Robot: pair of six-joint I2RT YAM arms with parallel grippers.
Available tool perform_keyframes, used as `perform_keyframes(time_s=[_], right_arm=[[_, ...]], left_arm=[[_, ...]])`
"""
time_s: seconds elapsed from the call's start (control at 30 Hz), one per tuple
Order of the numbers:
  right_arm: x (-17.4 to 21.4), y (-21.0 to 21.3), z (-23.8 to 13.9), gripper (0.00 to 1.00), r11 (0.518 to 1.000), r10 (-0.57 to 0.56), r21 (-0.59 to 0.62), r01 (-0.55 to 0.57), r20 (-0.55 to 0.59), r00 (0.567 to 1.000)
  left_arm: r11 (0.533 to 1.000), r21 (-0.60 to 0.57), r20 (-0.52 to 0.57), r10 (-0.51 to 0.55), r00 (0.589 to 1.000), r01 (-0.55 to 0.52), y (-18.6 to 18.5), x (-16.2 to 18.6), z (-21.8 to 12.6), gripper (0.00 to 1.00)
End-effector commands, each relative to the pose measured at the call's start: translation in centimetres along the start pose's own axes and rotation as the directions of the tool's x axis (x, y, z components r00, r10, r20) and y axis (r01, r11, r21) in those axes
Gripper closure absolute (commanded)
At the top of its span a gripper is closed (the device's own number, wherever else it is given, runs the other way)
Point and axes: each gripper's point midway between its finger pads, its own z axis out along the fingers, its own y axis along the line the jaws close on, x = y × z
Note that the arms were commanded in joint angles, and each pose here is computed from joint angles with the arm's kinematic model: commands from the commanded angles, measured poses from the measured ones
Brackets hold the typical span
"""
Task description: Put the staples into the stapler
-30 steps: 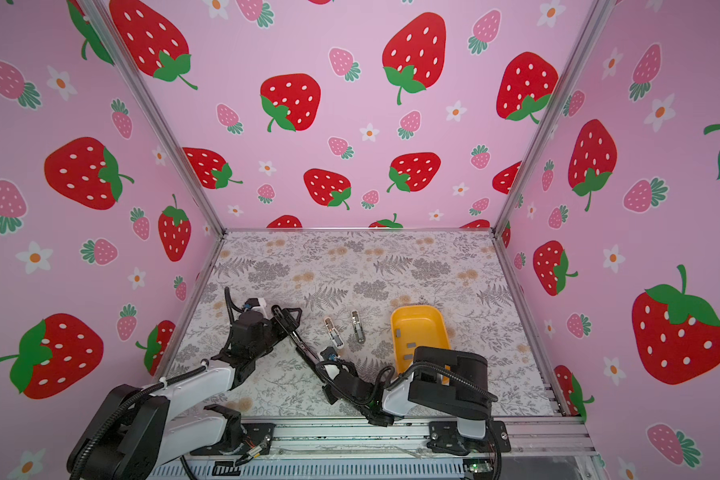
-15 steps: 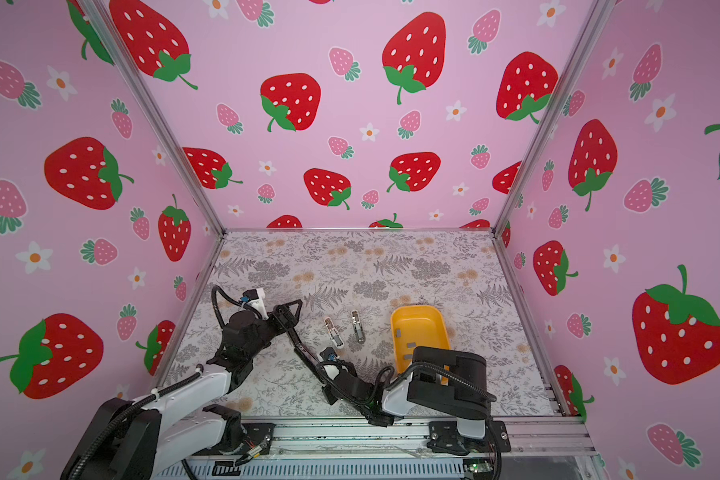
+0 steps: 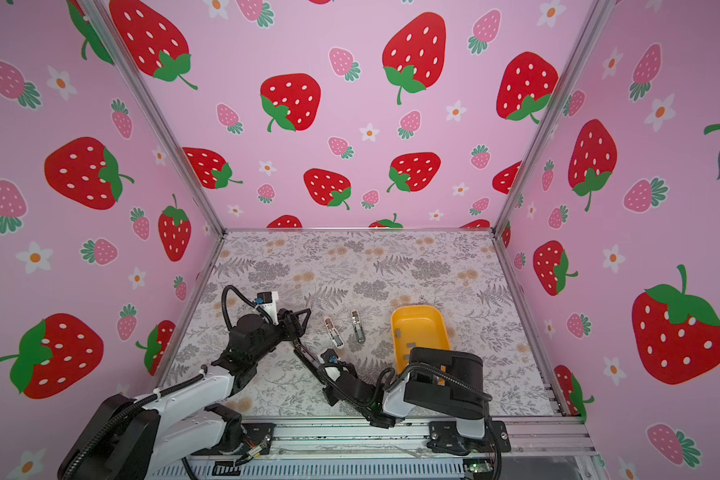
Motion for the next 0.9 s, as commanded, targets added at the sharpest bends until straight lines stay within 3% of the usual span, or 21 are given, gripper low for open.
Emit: perform_keyframes(time_s=[0.0, 0.17, 0.33, 0.87], right_arm=[[-1.4, -1.2, -0.7, 1.00, 0.998, -0.022, 0.055, 0.018, 0.090, 0.996], [-2.2, -0.3, -2.3, 1.00, 0.997, -0.067, -0.037, 0.075, 0.187, 0.980], [-2.0, 0.1, -2.2, 1.00, 0.995, -0.054, -0.070, 0.069, 0.203, 0.978], [-2.8, -0.8, -3.4, 1.00, 0.996, -0.005, -0.086, 0.027, 0.245, 0.970]], left_arm=[[0.994, 0.025, 0.051, 0.107, 0.993, -0.109, -1.4, -0.6, -0.2, 0.23], [0.968, 0.007, 0.078, 0.249, 0.965, -0.250, -2.8, 0.0, -0.9, 0.25], [0.937, 0.046, 0.092, 0.343, 0.935, -0.348, -4.3, 1.0, -1.4, 0.30], [0.829, 0.251, 0.106, 0.490, 0.865, -0.500, -8.4, 4.3, -2.9, 0.39]])
